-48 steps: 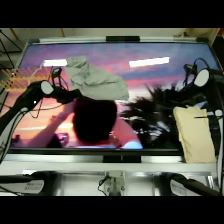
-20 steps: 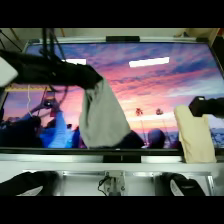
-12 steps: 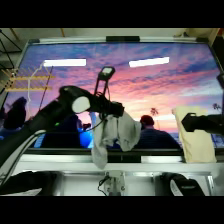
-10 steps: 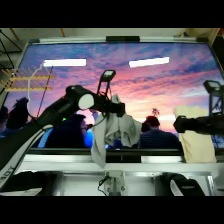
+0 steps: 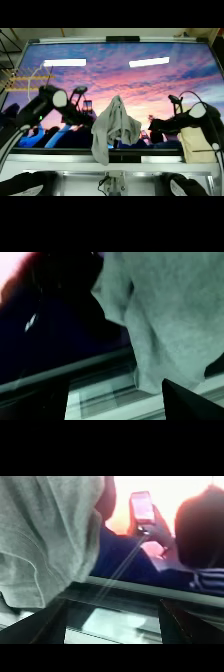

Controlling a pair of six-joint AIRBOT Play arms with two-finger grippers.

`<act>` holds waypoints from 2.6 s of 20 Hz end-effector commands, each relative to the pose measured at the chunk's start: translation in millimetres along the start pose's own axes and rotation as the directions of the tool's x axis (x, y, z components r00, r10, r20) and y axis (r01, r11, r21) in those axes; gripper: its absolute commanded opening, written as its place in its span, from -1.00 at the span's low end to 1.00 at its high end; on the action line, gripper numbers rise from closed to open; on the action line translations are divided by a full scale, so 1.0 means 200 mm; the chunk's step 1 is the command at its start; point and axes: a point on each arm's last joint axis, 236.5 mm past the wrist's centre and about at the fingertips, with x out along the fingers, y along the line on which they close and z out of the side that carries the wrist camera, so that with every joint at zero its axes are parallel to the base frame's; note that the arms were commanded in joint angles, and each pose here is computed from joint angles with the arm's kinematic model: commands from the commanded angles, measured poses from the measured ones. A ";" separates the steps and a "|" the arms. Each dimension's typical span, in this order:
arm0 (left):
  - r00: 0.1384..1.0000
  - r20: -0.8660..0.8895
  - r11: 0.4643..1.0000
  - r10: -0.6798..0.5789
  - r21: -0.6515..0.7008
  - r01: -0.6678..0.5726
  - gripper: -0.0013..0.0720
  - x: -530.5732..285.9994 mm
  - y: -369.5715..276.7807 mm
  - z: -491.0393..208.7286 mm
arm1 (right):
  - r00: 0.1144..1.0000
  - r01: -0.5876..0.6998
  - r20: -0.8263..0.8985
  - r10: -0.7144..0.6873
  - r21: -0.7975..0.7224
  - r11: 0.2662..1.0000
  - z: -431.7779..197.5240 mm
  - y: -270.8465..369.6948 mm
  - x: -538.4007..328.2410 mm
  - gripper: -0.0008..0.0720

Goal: Fold the shirts.

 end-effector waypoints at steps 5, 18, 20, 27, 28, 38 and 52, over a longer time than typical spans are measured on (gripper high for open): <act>0.986 -0.051 0.980 -0.157 -0.133 0.149 0.87 0.42 -0.22 -0.41 | 0.984 -0.062 -0.172 0.047 -0.088 0.994 -0.09 0.12 0.27 0.86; 0.994 0.026 0.988 -0.105 -0.108 0.107 -0.88 0.51 -0.18 -0.29 | 0.965 -0.045 -0.260 -0.021 -0.243 0.969 -0.26 0.32 0.48 0.86; 0.997 0.017 0.994 -0.077 -0.080 0.078 -0.88 0.48 -0.15 -0.31 | 0.973 -0.009 -0.227 -0.047 -0.240 0.971 -0.23 0.30 0.49 0.86; 0.998 0.008 0.996 -0.066 -0.061 0.067 -0.88 0.44 -0.13 -0.35 | 0.962 0.062 -0.248 -0.117 -0.221 0.973 -0.22 0.12 0.37 0.68; 0.998 0.008 0.996 -0.066 -0.061 0.067 -0.88 0.44 -0.13 -0.35 | 0.968 0.067 -0.221 -0.116 -0.215 0.974 -0.19 0.12 0.38 0.68; 0.998 0.034 0.998 -0.047 -0.045 0.048 -0.88 0.41 -0.11 -0.30 | 0.979 -0.060 -0.198 0.043 -0.082 0.995 -0.09 0.26 0.54 -0.76; 0.298 0.954 0.994 0.013 0.020 -0.106 -0.88 -2.19 0.01 -0.09 | 0.437 0.503 0.898 0.052 -0.292 0.813 0.11 0.65 -1.87 -0.76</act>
